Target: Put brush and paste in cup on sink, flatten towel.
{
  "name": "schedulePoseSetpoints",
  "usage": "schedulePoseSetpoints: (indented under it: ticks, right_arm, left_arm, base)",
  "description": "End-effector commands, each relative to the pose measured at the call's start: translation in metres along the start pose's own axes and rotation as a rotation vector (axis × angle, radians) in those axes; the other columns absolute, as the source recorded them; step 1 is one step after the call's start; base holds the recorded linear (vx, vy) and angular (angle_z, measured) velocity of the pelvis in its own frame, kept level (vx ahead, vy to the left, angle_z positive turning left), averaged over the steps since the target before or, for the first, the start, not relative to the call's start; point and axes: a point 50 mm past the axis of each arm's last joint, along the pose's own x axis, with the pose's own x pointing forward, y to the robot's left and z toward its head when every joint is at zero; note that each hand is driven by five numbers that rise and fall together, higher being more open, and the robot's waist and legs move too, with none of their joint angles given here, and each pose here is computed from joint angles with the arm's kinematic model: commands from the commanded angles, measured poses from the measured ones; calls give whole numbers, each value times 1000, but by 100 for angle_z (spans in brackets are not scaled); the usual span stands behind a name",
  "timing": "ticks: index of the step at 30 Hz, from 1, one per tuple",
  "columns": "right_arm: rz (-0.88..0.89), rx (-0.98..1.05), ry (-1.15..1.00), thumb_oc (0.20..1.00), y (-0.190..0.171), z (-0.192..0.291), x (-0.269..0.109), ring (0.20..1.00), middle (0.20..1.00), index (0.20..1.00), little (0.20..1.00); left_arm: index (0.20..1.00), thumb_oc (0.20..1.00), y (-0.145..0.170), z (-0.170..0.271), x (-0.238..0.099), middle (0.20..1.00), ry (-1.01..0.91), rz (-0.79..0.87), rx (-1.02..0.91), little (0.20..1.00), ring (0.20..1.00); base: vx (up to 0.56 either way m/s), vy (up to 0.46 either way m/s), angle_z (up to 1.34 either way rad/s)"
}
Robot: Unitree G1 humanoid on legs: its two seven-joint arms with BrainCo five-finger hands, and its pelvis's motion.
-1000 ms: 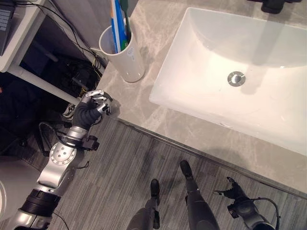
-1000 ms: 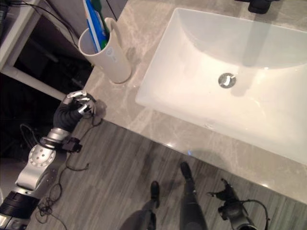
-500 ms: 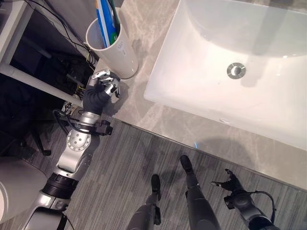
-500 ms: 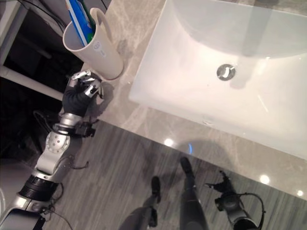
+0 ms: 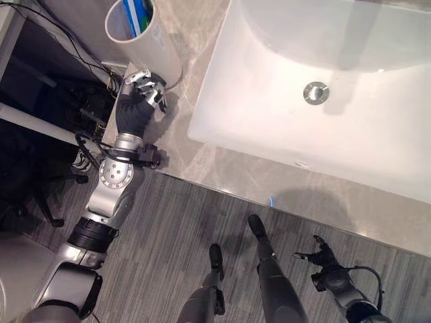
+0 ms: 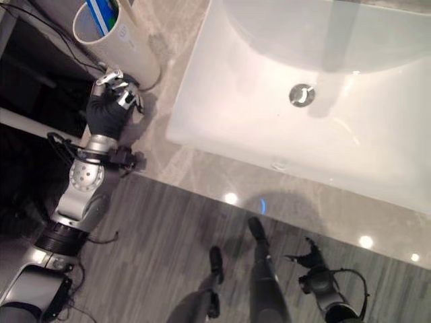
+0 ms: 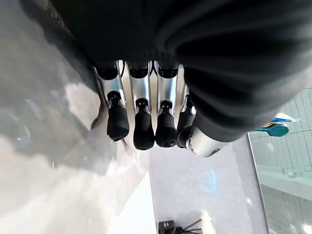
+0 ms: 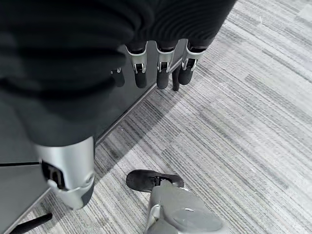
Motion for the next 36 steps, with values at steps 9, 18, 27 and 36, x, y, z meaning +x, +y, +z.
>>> schedulePoseSetpoints:
  ticks: [9,18,27,36]
  right_arm:
    - [30,-11,-21,1000,13,3,-2,1000,1000,1000,1000]
    - [35,-37,-35,1000,13,3,-3,1000,1000,1000,1000]
    - [38,-44,-34,1000,14,6,-1,1000,1000,1000,1000]
    - [24,-30,13,1000,11,-6,-3,1000,1000,1000,1000]
  left_arm:
    - [200,200,9,7,24,200,-53,93,82,200,200]
    - [200,200,20,14,53,200,-50,135,252,200,200]
    - [200,200,16,18,61,200,-41,88,274,200,200]
    - [200,200,46,0,28,200,20,176,273,200,200]
  base:
    - [0,0,0]
    - [8,4,-3]
    - [4,0,-2]
    - [6,-2,2]
